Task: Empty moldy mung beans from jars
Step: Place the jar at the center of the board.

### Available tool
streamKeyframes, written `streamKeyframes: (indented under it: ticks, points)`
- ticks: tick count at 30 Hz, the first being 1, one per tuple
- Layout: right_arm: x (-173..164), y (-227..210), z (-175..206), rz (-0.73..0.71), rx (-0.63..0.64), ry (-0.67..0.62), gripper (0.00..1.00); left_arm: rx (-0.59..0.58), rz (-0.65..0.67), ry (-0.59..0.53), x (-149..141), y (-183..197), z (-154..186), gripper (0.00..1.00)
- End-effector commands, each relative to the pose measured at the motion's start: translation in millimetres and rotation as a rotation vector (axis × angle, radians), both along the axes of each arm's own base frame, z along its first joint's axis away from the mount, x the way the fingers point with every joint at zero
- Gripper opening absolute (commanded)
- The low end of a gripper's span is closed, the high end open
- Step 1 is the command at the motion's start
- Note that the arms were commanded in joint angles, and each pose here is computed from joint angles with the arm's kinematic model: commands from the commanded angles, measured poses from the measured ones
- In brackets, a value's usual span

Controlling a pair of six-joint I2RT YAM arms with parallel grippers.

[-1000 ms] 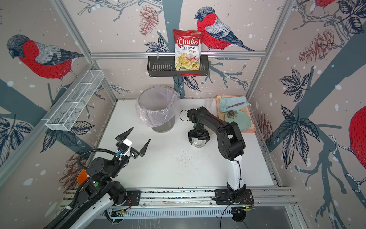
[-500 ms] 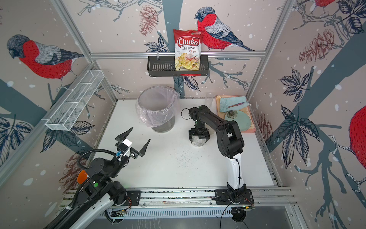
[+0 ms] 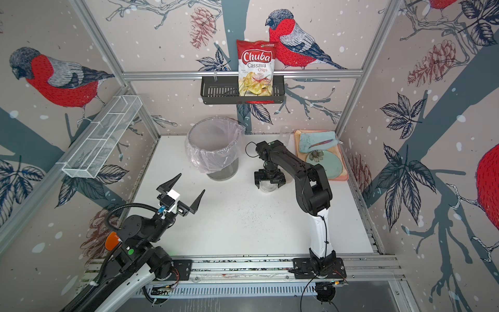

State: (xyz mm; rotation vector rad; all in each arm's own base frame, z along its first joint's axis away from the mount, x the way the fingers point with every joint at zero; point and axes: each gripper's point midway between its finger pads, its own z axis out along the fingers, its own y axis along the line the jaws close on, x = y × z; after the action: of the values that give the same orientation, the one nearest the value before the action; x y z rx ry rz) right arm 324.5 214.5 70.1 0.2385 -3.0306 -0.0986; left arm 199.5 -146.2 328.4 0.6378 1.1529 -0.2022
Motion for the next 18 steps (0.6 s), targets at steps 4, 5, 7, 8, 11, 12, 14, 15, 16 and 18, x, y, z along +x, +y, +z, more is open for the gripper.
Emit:
streamKeyframes:
  ticks: [4, 5, 7, 8, 11, 12, 14, 15, 16, 18]
  points:
    - [10, -1, 4, 0.003, -0.02, -0.041, 0.99, -0.016, 0.006, -0.036, -2, 2, 11, 0.96]
    - [13, 1, 7, 0.002, -0.019, -0.054, 0.99, -0.015, 0.005, -0.036, -2, 2, 11, 0.96]
    - [19, 2, 11, -0.003, -0.018, -0.076, 0.99, -0.013, 0.003, -0.034, -2, 2, 10, 0.96]
    - [24, 3, 15, -0.002, -0.021, -0.099, 0.99, -0.014, 0.002, -0.035, -2, 1, 11, 0.96]
    - [28, 7, 20, 0.002, -0.014, -0.119, 0.99, -0.011, 0.007, -0.034, -1, 2, 11, 0.96]
    - [28, 7, 20, 0.002, -0.013, -0.121, 0.99, -0.011, 0.011, -0.035, -1, 3, 11, 0.96]
    - [28, 5, 20, 0.003, -0.019, -0.124, 0.99, -0.009, 0.014, -0.034, -1, 3, 10, 0.96]
    - [28, 5, 22, 0.004, -0.021, -0.134, 1.0, -0.009, 0.014, -0.034, -1, 3, 10, 0.96]
    - [28, 6, 25, 0.009, -0.021, -0.143, 0.99, -0.008, 0.014, -0.034, -1, 3, 10, 0.96]
    - [31, 6, 35, 0.009, -0.026, -0.168, 1.0, -0.006, 0.016, -0.031, 0, 3, 10, 0.96]
